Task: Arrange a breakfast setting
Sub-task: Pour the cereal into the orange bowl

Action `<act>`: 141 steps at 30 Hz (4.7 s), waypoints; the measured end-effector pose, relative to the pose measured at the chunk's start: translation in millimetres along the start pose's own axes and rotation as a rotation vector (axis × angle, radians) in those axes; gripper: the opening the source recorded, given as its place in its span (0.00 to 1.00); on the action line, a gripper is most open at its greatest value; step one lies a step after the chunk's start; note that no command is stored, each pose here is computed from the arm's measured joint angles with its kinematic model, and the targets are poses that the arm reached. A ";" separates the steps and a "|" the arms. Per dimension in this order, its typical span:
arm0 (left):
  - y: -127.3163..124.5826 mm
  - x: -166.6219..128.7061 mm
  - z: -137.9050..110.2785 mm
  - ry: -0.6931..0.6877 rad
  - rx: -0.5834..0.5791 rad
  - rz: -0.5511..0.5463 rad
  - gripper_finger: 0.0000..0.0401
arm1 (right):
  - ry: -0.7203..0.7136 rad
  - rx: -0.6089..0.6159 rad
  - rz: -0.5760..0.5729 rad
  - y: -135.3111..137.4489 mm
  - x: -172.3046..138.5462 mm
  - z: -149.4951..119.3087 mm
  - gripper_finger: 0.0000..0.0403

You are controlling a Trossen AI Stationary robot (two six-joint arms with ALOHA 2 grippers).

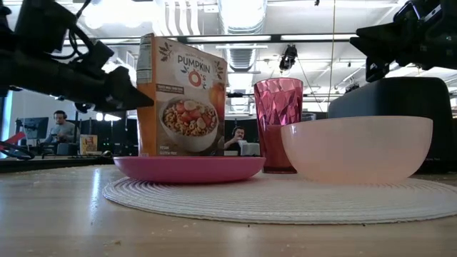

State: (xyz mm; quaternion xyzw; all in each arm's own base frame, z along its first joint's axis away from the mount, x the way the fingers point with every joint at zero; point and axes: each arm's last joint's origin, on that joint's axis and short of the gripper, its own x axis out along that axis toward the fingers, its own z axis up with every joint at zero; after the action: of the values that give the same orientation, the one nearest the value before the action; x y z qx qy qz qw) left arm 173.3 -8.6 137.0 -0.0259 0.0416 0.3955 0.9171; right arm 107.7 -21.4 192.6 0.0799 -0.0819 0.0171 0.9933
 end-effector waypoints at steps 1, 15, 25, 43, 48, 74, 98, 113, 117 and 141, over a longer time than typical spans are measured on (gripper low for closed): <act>-1.4 2.1 0.4 -0.003 -0.005 0.006 0.72 | 0.000 0.000 0.000 0.0 0.0 0.0 0.21; -28.1 43.3 -4.5 -0.018 -0.040 0.214 0.72 | 0.000 0.000 0.000 0.0 0.0 0.0 0.21; -29.5 49.0 -24.1 -0.046 -0.123 0.192 0.65 | 0.000 0.000 0.000 0.0 0.0 0.0 0.21; -28.4 54.8 -27.1 -0.043 -0.092 0.080 0.03 | 0.000 0.000 0.000 0.0 0.0 0.0 0.21; -28.7 53.9 -16.9 -0.101 -0.017 0.079 0.01 | 0.000 0.000 0.000 0.0 0.0 0.0 0.21; -21.0 28.9 57.4 -0.195 -0.184 -0.092 0.00 | 0.000 0.000 0.000 0.0 0.0 0.0 0.21; -47.1 12.0 206.6 0.531 0.153 -0.177 0.00 | 0.000 0.000 0.000 0.0 0.0 0.0 0.21; -69.7 -35.7 267.6 0.869 0.071 -0.374 0.00 | 0.000 0.000 0.000 0.0 0.0 0.0 0.21; -85.5 -42.9 278.0 0.920 0.033 -0.469 0.00 | 0.000 0.000 0.000 0.0 0.0 0.0 0.21; -181.0 1.7 292.1 1.342 -0.096 -0.616 0.00 | 0.000 0.000 0.000 0.0 0.0 0.0 0.21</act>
State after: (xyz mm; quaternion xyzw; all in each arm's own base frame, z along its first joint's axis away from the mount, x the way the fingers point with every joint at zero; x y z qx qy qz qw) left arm 322.4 -108.1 430.2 -0.3126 0.5669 0.0207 0.7618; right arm 107.7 -21.4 192.6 0.0799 -0.0819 0.0170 0.9933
